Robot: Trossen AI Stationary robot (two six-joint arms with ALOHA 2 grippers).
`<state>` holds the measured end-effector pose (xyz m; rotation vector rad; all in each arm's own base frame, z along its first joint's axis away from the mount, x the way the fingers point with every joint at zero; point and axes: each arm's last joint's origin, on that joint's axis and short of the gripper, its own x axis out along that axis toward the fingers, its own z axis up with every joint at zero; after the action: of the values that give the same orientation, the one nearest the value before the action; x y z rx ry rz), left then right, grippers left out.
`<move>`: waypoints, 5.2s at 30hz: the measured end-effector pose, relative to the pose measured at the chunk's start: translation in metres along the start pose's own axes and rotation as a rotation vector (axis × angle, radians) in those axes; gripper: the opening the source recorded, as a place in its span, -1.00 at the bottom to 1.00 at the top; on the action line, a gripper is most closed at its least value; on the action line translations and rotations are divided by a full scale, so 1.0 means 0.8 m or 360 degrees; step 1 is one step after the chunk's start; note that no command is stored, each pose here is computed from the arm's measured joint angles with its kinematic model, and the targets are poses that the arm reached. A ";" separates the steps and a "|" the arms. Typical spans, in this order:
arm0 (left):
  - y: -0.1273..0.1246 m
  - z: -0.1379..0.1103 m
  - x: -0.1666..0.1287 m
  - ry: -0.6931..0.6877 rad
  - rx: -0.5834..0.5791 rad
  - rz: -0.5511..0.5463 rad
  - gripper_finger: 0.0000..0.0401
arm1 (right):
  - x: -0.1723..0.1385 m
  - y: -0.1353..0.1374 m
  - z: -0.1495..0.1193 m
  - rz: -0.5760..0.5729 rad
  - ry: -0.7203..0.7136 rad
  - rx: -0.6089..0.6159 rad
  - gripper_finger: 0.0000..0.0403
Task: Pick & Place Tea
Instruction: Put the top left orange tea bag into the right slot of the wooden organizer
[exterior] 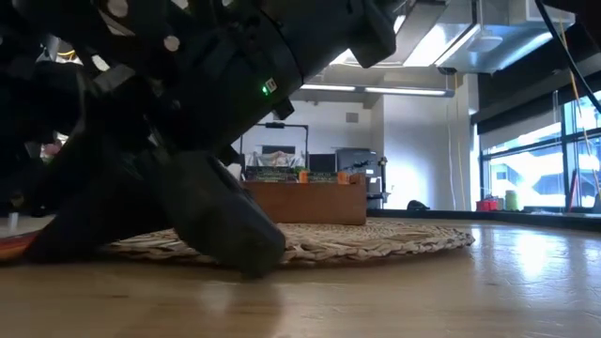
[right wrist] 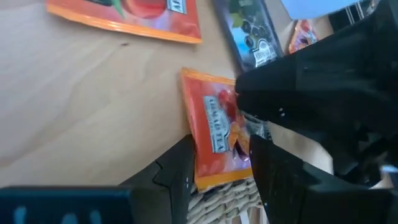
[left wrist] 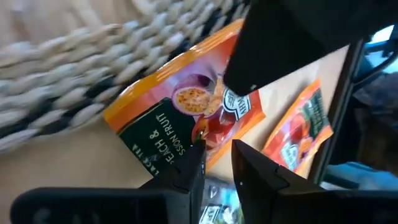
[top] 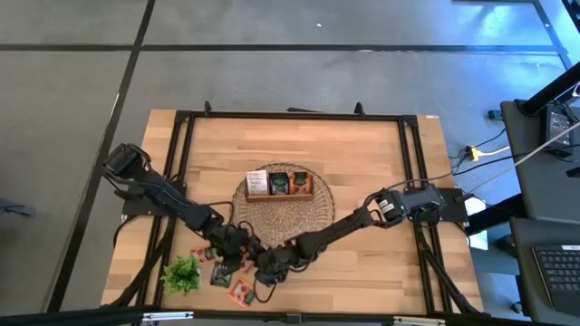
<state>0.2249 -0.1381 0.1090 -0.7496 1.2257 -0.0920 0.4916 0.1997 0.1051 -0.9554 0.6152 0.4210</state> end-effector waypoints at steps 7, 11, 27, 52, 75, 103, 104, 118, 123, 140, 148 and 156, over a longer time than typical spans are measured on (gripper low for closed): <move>-0.002 0.003 0.012 -0.0004 0.0008 -0.0068 -0.62 | 0.010 0.022 0.000 -0.0018 0.0085 -0.0171 -0.22; -0.002 0.002 0.012 -0.0005 0.0011 -0.0061 -0.64 | 0.010 0.025 0.003 -0.0032 0.0097 -0.0181 -0.27; -0.011 0.005 0.012 -0.0023 0.0035 -0.0223 -0.66 | 0.009 0.028 0.003 -0.0054 0.0125 -0.0211 -0.86; -0.059 0.039 -0.150 -0.0736 0.0300 -0.0859 -0.64 | -0.088 -0.029 0.023 -0.0170 0.0467 -0.0143 -0.90; 0.003 0.104 -0.165 -0.0965 0.0216 -0.0625 -0.66 | -0.273 0.011 -0.064 -0.0672 0.0784 0.0351 -0.90; 0.021 0.176 -0.143 -0.1251 0.0285 -0.1028 -0.61 | -0.284 0.035 -0.056 -0.0804 0.0389 -0.0235 -0.89; 0.021 0.176 -0.143 -0.1252 0.0289 -0.1026 -0.60 | -0.285 0.034 -0.055 -0.0814 0.0382 -0.0243 -0.89; 0.026 0.176 -0.139 -0.1287 0.0284 -0.0912 -0.36 | -0.288 0.036 -0.045 -0.0796 0.0268 -0.0312 -0.89; 0.026 0.176 -0.139 -0.1281 0.0219 -0.0917 -0.19 | -0.288 0.035 -0.045 -0.0797 0.0285 -0.0390 -0.89; 0.014 0.169 -0.133 -0.1215 0.0181 -0.0995 -0.14 | -0.282 0.015 -0.057 -0.0844 0.0363 -0.0406 -0.89; 0.021 0.170 -0.132 -0.1109 0.0143 -0.0999 -0.29 | -0.282 0.015 -0.057 -0.0838 0.0371 -0.0466 -0.89; 0.026 0.173 -0.134 -0.1124 0.0126 -0.0984 -0.68 | -0.283 0.013 -0.054 -0.0875 0.0341 -0.0437 -0.89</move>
<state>0.2998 -0.0095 0.2032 -0.9621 0.2949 -0.3484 0.3021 0.1531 0.2280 -1.3927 0.4659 -0.0938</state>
